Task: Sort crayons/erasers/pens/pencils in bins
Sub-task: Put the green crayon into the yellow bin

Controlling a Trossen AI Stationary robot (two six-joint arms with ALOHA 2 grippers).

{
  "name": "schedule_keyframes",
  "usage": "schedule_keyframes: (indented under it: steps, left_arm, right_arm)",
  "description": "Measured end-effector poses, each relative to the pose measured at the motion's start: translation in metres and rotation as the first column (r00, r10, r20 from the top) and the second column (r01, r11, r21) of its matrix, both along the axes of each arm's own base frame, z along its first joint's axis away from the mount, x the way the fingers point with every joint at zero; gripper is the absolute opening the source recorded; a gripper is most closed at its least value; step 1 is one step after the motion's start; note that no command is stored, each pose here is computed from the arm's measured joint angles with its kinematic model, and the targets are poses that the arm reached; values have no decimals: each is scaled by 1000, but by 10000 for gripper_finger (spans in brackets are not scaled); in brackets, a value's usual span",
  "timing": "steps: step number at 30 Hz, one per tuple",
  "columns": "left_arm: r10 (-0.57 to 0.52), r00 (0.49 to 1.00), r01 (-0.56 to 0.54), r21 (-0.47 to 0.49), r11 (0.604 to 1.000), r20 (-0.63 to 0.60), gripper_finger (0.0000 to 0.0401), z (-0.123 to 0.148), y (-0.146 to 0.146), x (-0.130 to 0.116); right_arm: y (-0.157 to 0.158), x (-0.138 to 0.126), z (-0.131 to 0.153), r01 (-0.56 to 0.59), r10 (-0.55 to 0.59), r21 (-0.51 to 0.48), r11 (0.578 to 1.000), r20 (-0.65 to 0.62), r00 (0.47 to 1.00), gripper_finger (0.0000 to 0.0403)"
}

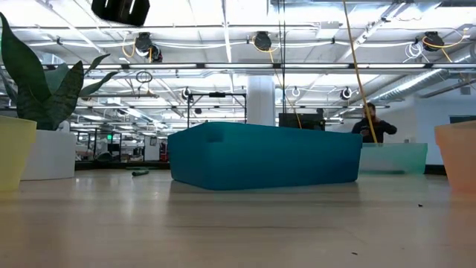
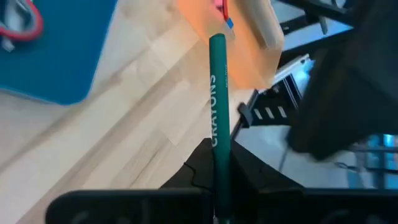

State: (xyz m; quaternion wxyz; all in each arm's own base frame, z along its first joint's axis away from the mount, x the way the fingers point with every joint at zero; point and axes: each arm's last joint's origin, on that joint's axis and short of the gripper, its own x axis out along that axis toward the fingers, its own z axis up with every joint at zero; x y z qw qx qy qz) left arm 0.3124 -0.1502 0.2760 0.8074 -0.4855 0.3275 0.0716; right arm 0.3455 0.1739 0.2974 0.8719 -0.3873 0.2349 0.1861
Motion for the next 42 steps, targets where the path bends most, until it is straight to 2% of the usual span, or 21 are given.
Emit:
schedule_keyframes:
  steps: [2,6,9,13,16,19,23,25,27,29,32,36,42]
  left_arm:
    - [10,999,-8,40,999,-35,21,12,0,-2]
    - [32,984,-3,161,987,-175,21,41,0,-17]
    - [56,972,-2,234,972,-227,21,65,-4,-33]
    - [137,922,-59,218,974,-363,21,71,-16,-60]
    - [227,840,-154,185,971,-493,21,59,-29,-83]
    - [303,728,-261,160,952,-615,29,39,-42,-103]
    - [356,553,-391,142,909,-753,25,14,-49,-119]
    - [383,462,-450,161,878,-800,20,2,-48,-123]
    - [417,414,-476,197,857,-809,20,-11,-46,-125]
    - [414,415,-481,191,856,-810,20,-25,-45,-125]
    - [370,412,-482,145,864,-833,20,-47,-46,-125]
    - [353,371,-499,136,856,-859,25,-75,-43,-130]
    - [288,379,-453,96,886,-880,48,-93,-41,-134]
  right_arm:
    - [3,-11,15,27,-28,58,998,30,999,188]
    - [7,-38,42,26,-33,89,996,75,997,230]
    - [6,-60,55,55,-66,112,992,104,992,239]
    - [3,-90,61,103,-122,141,985,128,984,232]
    - [12,-116,64,117,-141,145,983,170,975,219]
    - [20,-136,65,146,-186,206,968,187,965,208]
    - [25,-144,55,187,-238,318,930,130,963,200]
    - [27,-146,46,191,-237,316,929,113,965,198]
    - [28,-147,37,192,-231,300,934,102,968,196]
    - [30,-149,32,185,-222,295,937,99,970,196]
    - [36,-152,35,152,-205,340,928,126,971,194]
    - [40,-153,39,128,-196,376,918,150,969,183]
    - [33,-145,40,180,-256,425,887,129,958,167]
